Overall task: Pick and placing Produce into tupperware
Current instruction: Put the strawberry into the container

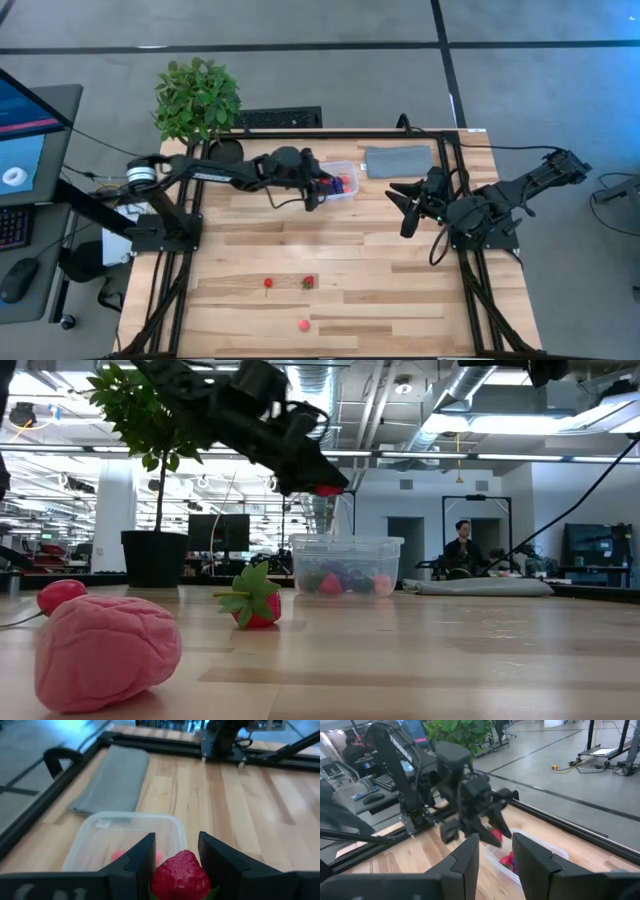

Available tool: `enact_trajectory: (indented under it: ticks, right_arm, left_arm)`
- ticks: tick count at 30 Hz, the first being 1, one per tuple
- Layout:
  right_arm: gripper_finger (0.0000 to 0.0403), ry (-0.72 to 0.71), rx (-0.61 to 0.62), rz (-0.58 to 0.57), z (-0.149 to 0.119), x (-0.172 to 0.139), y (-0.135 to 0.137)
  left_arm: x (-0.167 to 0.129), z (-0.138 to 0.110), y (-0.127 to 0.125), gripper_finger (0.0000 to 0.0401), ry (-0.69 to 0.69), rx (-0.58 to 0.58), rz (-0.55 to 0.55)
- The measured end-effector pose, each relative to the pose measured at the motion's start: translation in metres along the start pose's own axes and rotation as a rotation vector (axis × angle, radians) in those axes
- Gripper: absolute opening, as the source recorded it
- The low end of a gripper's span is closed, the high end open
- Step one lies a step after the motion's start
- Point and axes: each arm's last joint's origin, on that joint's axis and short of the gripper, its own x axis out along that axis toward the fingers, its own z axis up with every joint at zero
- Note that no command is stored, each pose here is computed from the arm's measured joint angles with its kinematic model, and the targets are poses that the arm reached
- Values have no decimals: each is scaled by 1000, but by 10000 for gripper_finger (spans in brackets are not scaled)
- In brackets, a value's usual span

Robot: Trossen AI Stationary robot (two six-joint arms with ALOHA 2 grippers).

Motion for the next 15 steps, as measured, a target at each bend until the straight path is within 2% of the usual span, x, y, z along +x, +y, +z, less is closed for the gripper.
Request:
enact_trajectory:
  ticks: [6, 15]
  right_arm:
    - [140, -3, 7, 24, 0, -2, 3]
    - [140, 6, -5, 52, -2, -7, 6]
  left_arm:
    - [24, -8, 9, 132, 38, -29, -8]
    - [27, -13, 14, 132, 60, -50, 2]
